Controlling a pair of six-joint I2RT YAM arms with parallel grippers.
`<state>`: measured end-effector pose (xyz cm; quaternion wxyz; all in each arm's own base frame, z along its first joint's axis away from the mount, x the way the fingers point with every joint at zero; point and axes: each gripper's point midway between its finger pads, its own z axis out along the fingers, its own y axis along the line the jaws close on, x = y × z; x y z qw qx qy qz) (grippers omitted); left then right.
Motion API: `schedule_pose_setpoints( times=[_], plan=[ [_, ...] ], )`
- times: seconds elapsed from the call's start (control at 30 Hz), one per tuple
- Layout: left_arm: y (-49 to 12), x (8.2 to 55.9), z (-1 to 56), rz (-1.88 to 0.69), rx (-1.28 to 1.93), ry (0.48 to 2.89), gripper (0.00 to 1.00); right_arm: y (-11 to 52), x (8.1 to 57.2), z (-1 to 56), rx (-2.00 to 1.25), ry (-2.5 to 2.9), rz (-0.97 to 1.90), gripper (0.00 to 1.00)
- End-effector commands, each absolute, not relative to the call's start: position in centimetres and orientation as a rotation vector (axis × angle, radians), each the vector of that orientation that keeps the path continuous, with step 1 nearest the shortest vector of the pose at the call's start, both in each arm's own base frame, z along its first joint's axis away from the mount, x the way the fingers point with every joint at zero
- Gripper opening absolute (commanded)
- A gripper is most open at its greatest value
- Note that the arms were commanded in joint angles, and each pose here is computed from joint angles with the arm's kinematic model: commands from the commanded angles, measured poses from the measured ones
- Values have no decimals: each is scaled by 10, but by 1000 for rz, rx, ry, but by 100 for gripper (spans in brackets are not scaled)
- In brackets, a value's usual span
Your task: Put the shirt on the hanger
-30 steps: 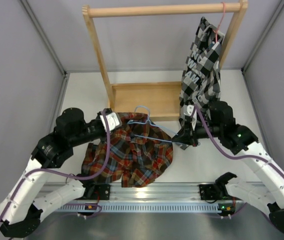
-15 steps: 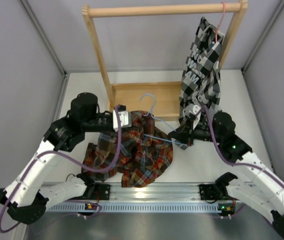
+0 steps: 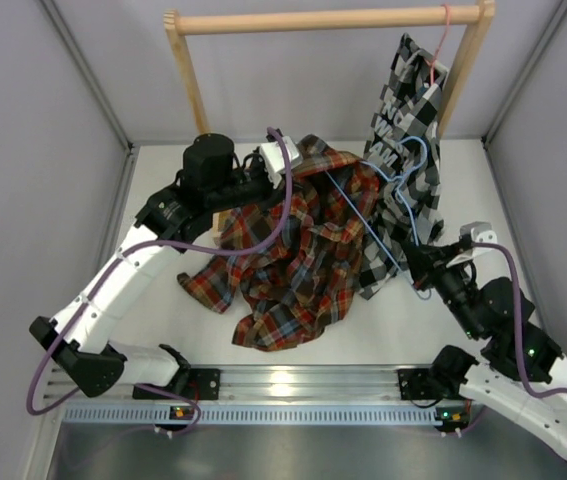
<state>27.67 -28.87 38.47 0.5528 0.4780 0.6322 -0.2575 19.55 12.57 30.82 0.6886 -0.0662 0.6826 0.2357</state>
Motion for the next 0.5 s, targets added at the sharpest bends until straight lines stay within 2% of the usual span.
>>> schedule_pose_setpoints(
  times=[0.0, 0.17, 0.47],
  plan=[
    [-289, 302, 405, -567, 942, 1466, 0, 102, 187, 306, -163, 1624, 413, 0],
    [-298, 287, 372, -655, 1024, 1502, 0, 166, 141, 282, -666, 1720, 671, 0],
    [-259, 250, 352, -545, 1098, 1428, 0, 206, 116, 280, -1000, 1653, 822, 0]
  ],
)
